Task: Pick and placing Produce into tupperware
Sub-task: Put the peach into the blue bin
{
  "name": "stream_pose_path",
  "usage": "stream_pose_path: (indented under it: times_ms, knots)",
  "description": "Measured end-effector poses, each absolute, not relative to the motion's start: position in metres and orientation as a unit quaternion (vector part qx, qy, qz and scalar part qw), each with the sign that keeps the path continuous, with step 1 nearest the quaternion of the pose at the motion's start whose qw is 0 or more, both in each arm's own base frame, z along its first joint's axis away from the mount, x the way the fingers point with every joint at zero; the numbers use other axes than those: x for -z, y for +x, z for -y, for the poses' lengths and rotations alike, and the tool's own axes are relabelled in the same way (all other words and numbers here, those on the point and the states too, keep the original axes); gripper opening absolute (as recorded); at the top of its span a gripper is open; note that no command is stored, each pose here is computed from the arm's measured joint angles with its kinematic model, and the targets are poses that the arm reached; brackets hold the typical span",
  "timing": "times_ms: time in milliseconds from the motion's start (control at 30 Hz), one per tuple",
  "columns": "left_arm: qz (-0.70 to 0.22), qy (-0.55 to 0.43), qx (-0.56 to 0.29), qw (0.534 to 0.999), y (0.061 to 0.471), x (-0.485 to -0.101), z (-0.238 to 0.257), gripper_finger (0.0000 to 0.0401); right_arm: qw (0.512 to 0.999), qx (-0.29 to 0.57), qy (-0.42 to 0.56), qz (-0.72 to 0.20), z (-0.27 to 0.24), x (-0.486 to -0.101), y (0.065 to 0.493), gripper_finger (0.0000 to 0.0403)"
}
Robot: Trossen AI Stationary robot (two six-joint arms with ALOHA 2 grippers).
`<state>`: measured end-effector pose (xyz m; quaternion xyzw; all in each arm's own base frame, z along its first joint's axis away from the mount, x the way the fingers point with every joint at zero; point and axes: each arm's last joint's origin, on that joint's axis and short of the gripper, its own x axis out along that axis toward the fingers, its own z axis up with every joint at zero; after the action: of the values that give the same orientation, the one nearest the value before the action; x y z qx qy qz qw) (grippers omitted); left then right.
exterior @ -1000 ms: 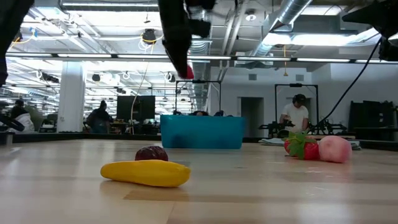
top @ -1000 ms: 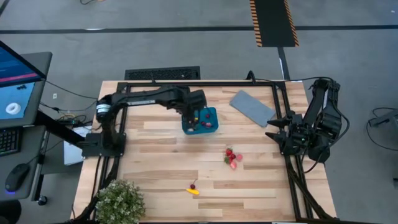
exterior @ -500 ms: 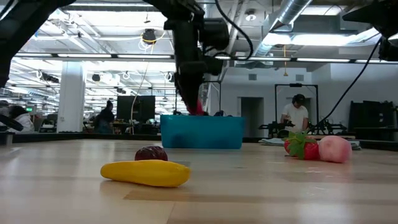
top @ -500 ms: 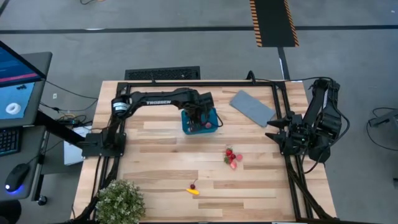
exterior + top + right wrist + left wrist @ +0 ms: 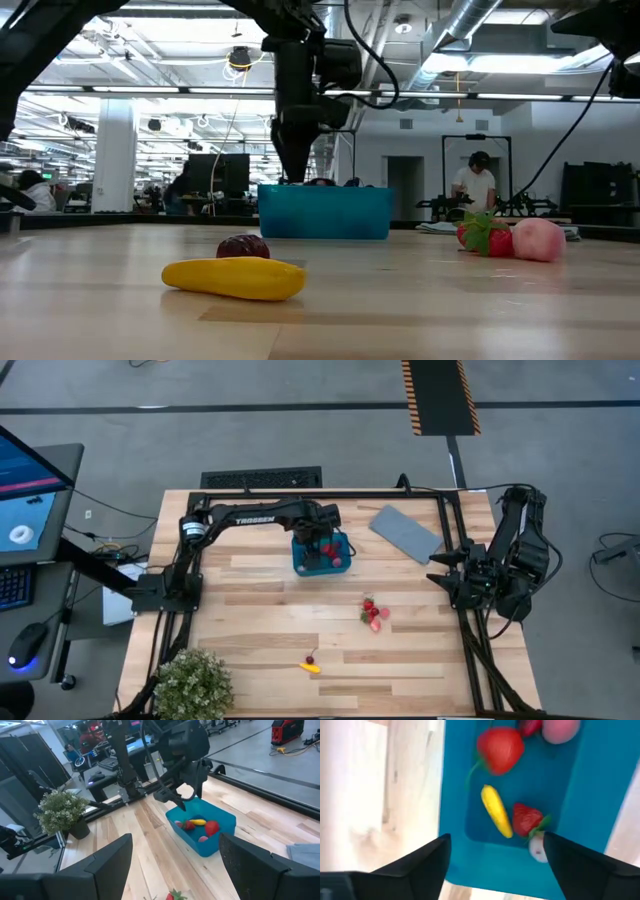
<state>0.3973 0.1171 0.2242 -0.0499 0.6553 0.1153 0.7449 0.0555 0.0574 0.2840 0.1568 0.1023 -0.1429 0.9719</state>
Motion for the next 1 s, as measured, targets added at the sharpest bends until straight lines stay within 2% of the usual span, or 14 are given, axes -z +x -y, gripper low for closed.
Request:
stream_pose_path:
  times_ms: [100,233,367,533,700,1000]
  knots:
    - [-0.666,-0.022,-0.134,0.733,0.395,-0.224,-0.117,0.0327,0.972,0.143,0.157,-0.102,-0.057,-0.284,0.056,0.0317]
    - [-0.695,-0.017,-0.121,0.708,0.39,-0.224,-0.108,0.033,0.972,0.143,0.158,-0.102,-0.057,-0.284,0.056,0.0317]
    - [-0.687,-0.01,-0.111,0.718,0.393,-0.234,-0.089,0.0321,0.971,0.143,0.16,-0.102,-0.061,-0.284,0.057,0.0317]
    - [-0.617,0.014,-0.085,0.782,0.401,-0.267,-0.051,0.0313,0.971,0.142,0.16,-0.106,-0.068,-0.283,0.06,0.0317]
    - [-0.485,0.02,-0.058,0.873,0.399,-0.32,-0.01,0.0311,0.964,0.162,0.156,-0.144,-0.075,-0.277,0.069,0.0317]
    - [-0.417,0.05,-0.095,0.903,0.367,-0.361,0.061,0.0311,0.929,0.224,0.14,-0.259,-0.084,-0.258,0.097,0.0317]
